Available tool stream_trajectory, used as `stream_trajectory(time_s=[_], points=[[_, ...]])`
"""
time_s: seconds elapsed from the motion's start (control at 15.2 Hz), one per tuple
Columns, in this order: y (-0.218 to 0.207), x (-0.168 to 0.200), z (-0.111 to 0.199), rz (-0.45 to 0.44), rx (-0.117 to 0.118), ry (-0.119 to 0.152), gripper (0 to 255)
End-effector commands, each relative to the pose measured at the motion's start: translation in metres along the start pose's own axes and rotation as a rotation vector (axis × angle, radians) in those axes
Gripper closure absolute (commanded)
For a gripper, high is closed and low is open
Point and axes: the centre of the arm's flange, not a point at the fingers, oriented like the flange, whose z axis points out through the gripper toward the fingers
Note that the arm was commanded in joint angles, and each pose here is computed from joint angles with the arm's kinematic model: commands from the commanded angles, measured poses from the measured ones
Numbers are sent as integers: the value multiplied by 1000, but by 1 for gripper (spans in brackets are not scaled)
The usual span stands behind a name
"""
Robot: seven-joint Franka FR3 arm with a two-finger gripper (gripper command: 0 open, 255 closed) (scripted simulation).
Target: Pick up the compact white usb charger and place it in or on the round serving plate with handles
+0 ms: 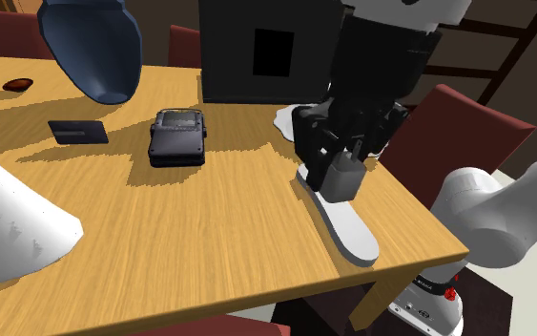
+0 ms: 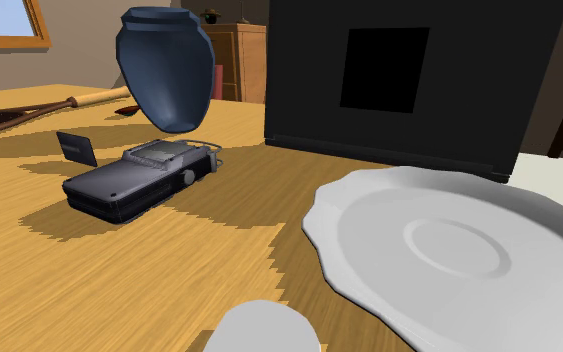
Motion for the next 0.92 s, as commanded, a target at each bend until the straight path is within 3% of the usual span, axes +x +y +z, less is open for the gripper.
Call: stream_trajectory(time_s=[0.0,0.86], points=[[19,22,2,-1,0,-1,255],[133,150,3,-1,0,-1,255]])
